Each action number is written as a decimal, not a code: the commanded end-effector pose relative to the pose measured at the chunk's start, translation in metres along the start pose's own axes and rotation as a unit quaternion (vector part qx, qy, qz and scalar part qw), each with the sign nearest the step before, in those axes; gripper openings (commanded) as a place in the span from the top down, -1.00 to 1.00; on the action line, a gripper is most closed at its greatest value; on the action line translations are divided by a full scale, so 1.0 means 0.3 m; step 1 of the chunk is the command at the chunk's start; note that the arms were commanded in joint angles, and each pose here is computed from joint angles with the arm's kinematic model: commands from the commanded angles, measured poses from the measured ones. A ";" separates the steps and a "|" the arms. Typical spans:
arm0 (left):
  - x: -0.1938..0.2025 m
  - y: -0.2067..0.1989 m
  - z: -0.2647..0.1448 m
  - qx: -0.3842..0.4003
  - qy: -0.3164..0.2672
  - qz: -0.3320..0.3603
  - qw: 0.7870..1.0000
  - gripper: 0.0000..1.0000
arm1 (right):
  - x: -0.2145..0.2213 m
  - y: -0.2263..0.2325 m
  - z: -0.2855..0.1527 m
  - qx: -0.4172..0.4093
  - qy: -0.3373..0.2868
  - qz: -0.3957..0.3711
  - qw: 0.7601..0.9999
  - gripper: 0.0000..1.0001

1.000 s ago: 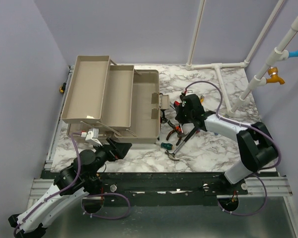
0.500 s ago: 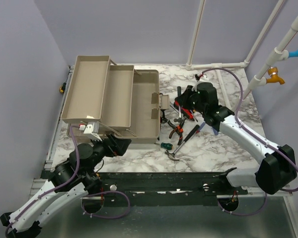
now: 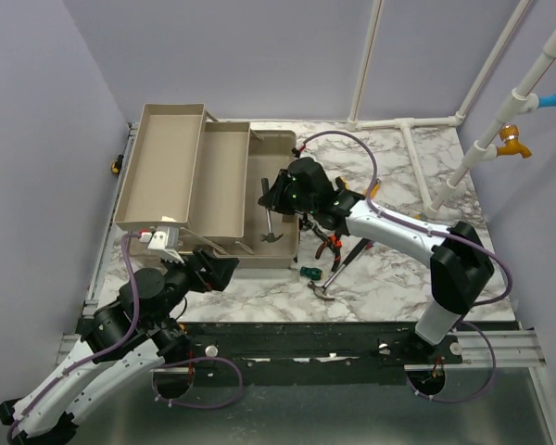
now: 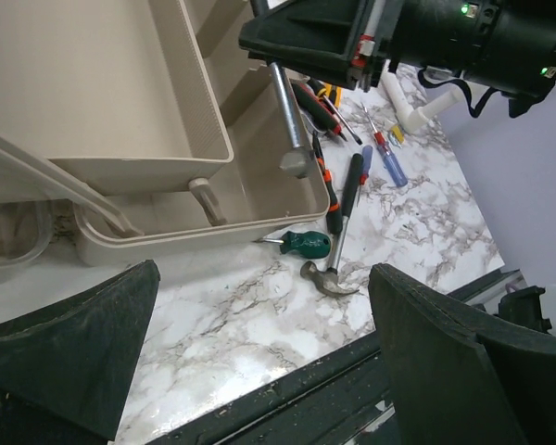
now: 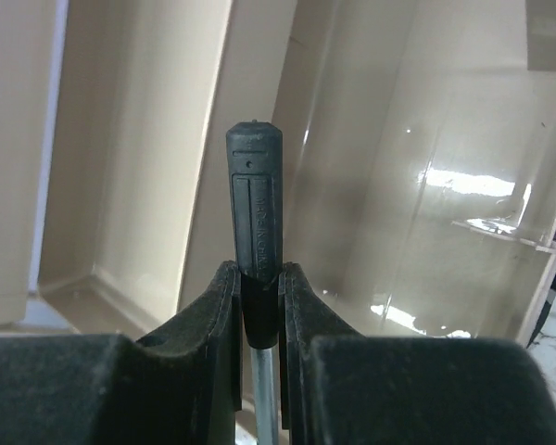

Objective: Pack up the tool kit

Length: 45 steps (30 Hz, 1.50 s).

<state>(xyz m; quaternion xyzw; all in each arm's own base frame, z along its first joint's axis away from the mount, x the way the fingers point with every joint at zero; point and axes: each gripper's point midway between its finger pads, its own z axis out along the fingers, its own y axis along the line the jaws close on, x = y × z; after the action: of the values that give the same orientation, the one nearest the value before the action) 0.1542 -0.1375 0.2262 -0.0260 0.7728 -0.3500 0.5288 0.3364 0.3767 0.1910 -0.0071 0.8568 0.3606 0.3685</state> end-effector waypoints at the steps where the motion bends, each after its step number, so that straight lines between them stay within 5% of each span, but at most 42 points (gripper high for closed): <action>1: -0.004 0.026 -0.019 -0.011 -0.008 0.003 1.000 -0.97 | -0.085 -0.054 0.047 0.122 -0.093 0.045 0.987 0.99; 4: -0.005 0.032 -0.025 -0.012 -0.012 0.000 1.000 -0.97 | -0.051 -0.075 0.097 0.139 -0.088 0.032 0.986 0.98; 11: -0.002 0.037 -0.030 -0.013 -0.011 -0.001 1.000 -0.97 | -0.010 -0.101 0.170 0.141 -0.085 0.007 0.986 0.51; 13: 0.001 0.039 -0.031 -0.013 -0.010 0.000 1.000 -0.98 | -0.018 -0.086 0.170 0.135 -0.085 0.005 0.987 0.15; 15: 0.000 0.042 -0.034 -0.016 -0.010 0.000 1.000 -0.97 | -0.034 -0.062 0.158 0.128 -0.086 -0.003 0.988 0.06; 18: 0.000 0.048 -0.037 -0.017 -0.012 0.000 1.000 -0.97 | -0.070 -0.044 0.111 0.128 -0.098 -0.010 0.987 -0.66; 23: 0.014 0.056 -0.030 -0.018 -0.014 -0.011 1.000 -0.97 | -0.130 -0.030 -0.031 0.128 -0.122 -0.022 0.984 -0.68; 26: 0.027 0.060 -0.025 -0.017 -0.015 -0.027 0.999 -0.97 | -0.150 -0.084 -0.152 0.159 -0.148 -0.006 0.976 -1.00; 32: 0.025 0.035 -0.022 0.021 -0.039 -0.041 0.998 -0.97 | -0.088 -0.212 -0.342 0.186 -0.148 -0.040 0.971 -1.00; 39: -0.033 0.022 -0.063 0.072 -0.113 -0.083 0.988 -0.97 | 0.053 -0.440 -0.460 0.268 -0.117 0.005 0.956 -0.93; 45: -0.010 0.021 -0.055 0.057 -0.080 -0.061 0.993 -0.98 | 0.136 -0.562 -0.447 0.307 -0.101 0.073 0.943 -0.73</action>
<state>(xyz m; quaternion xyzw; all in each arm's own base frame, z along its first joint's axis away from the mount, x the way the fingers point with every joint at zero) 0.1549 -0.1345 0.1888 -0.0621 0.7588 -0.3711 0.5317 0.2734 0.1960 0.1441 0.1389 0.8819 0.1218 0.4338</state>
